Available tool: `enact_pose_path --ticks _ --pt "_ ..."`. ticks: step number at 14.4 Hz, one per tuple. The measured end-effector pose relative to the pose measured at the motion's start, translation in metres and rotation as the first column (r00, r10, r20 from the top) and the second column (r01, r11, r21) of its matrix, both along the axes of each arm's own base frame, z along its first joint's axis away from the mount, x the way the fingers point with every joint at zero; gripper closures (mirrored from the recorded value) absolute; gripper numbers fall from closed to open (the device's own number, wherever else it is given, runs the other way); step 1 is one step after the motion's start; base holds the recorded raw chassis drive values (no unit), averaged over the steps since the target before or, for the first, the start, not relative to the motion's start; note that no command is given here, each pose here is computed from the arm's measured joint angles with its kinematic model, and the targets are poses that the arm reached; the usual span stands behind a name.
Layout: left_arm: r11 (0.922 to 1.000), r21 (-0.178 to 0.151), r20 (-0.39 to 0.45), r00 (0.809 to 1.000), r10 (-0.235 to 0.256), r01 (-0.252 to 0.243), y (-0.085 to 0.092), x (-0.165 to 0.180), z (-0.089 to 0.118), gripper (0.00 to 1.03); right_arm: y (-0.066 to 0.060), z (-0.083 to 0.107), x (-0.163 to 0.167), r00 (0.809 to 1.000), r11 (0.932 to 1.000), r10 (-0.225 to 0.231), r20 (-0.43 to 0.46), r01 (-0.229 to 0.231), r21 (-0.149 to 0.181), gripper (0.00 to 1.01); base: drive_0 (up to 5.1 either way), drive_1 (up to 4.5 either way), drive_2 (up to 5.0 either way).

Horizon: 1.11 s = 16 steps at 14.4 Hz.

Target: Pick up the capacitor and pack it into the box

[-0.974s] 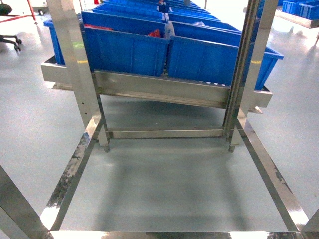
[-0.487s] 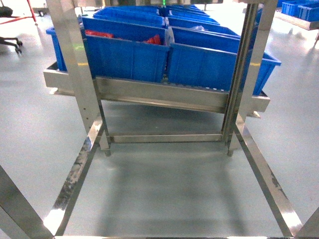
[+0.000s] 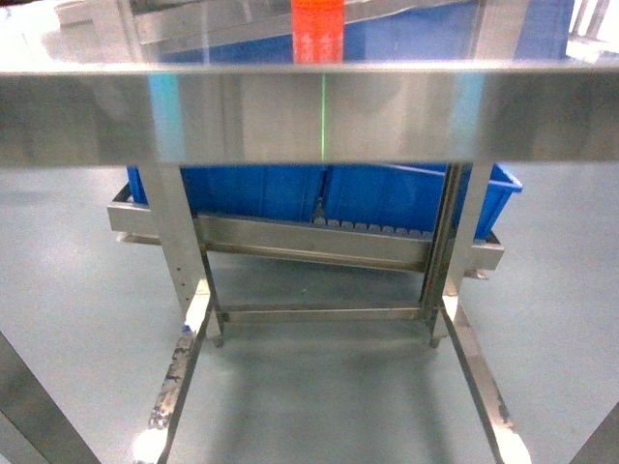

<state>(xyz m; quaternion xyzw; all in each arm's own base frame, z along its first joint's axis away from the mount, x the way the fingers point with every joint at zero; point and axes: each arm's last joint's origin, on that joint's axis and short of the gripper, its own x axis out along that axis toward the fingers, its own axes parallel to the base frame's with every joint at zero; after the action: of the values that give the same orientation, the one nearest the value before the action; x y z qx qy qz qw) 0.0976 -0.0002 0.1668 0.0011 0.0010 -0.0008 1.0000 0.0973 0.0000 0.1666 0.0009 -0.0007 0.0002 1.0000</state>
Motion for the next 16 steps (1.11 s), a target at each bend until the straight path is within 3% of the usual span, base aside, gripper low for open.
enact_pose_path --ticks 16 --pt "1.0000 -0.002 0.004 1.000 0.000 0.000 0.0000 0.0000 0.0005 0.05 0.0000 0.0003 0.0000 1.000 1.0000 -0.002 0.003 0.002 0.001 0.03 0.0 0.00 0.0"
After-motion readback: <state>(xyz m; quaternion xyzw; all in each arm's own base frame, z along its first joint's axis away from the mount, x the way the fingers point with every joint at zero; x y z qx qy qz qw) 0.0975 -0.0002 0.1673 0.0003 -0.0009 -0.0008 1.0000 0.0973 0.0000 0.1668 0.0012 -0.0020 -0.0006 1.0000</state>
